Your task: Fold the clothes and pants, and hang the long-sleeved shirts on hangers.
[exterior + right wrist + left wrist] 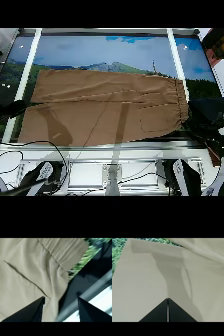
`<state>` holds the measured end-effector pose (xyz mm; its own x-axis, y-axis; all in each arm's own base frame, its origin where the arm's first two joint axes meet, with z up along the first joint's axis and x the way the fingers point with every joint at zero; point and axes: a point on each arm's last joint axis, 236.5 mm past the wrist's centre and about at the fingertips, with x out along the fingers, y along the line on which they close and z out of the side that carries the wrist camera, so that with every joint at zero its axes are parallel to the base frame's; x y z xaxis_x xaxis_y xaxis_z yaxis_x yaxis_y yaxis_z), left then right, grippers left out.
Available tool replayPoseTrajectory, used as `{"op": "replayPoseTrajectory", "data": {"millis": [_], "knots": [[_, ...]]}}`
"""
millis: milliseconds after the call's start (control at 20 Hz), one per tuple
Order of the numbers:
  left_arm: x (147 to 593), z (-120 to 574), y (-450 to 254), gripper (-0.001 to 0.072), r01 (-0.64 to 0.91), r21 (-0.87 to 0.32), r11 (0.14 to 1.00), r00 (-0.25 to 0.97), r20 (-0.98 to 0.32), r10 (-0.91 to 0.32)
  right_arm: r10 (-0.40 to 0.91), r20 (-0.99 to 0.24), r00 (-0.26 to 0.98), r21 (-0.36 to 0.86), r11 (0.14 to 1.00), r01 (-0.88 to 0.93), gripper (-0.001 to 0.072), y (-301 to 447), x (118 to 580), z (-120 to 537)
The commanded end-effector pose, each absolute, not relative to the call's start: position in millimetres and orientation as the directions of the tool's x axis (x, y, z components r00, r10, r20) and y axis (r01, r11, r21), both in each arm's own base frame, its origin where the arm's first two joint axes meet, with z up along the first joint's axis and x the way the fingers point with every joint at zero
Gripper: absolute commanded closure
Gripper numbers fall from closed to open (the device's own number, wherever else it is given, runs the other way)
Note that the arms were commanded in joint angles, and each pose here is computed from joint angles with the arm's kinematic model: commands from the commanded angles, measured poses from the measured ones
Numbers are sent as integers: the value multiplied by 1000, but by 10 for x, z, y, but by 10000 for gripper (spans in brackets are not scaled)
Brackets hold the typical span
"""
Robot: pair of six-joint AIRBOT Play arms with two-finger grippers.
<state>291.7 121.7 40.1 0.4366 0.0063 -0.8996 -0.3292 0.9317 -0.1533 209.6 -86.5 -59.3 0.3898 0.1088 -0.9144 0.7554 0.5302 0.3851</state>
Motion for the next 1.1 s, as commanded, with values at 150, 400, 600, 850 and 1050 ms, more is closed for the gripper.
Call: {"op": "replayPoseTrajectory", "data": {"millis": [150, 400, 600, 850, 1050], "knots": [[2934, 408, 1198, 684, -330, -166, 929, 445, -895, -2, 256, -818, 514, 575, 348, 741, 279, -1037, 2211, -730], [2934, 408, 1198, 684, -330, -166, 929, 445, -895, -2, 214, -820, 531, 571, 376, 730, 302, -1302, 2086, -851], [2849, 369, 1130, 672, -324, -177, 929, 409, -912, -31, 285, -725, 627, 689, 287, 666, 187, -1239, 2365, -879], [2818, 340, 1105, 513, -323, -182, 929, 392, -919, -44, 274, -727, 630, 684, 370, 629, 281, -1286, 2424, -996], [2761, 277, 1061, 188, -323, -193, 926, 356, -932, -70, 253, -740, 624, 665, 417, 620, 327, -1278, 2523, -1027]]}}
